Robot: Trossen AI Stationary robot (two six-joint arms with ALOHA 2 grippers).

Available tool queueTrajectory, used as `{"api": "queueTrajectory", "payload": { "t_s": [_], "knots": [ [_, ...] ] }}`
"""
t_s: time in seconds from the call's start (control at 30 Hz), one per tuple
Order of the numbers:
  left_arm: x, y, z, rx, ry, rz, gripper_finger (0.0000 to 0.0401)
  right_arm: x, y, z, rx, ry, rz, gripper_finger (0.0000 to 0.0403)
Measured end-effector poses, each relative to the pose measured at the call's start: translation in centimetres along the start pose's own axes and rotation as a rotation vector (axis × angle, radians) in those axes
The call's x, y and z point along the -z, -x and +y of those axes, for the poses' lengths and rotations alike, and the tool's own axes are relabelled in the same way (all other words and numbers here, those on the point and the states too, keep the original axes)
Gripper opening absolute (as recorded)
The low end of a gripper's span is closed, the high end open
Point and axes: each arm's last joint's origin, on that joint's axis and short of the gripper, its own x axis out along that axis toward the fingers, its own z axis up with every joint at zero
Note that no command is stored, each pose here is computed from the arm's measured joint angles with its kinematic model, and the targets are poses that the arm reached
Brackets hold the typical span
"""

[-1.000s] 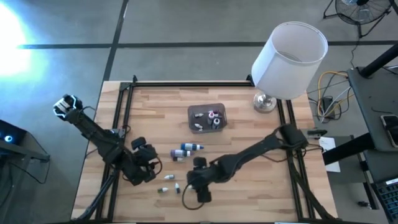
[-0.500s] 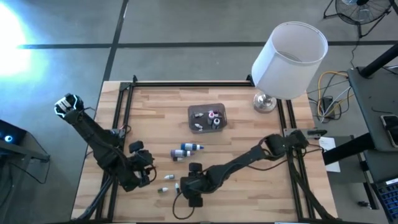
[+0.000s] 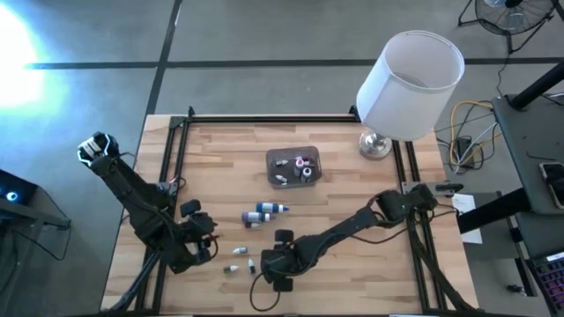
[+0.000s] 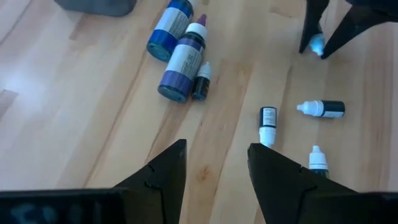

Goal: Pick & Place food coloring
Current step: Put the small blue food coloring bottle into the bin

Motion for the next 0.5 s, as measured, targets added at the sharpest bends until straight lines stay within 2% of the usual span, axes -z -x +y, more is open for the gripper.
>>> {"api": "queueTrajectory", "payload": {
  "t_s": [0.17, 0.37, 0.43, 0.5],
  "knots": [
    [0.0, 0.0, 0.1, -0.007, 0.011, -0.002, 0.0147, -0.1, -0.1, -1.4, 0.009, 0.009, 0.059, 0.004],
    [0.1, 0.0, 0.2, -0.023, 0.045, -0.007, 0.0147, -0.6, 1.5, -3.7, 0.08, 0.012, 0.102, 0.0038],
    [0.0, 0.0, 0.2, -0.028, 0.055, -0.014, 0.0147, -1.6, 3.0, -5.2, 0.147, -0.012, 0.043, 0.0038],
    [0.0, 0.0, 0.2, -0.034, 0.068, -0.027, 0.0147, -3.1, 6.1, -7.6, 0.231, -0.047, -0.038, 0.0038]
  ]
}}
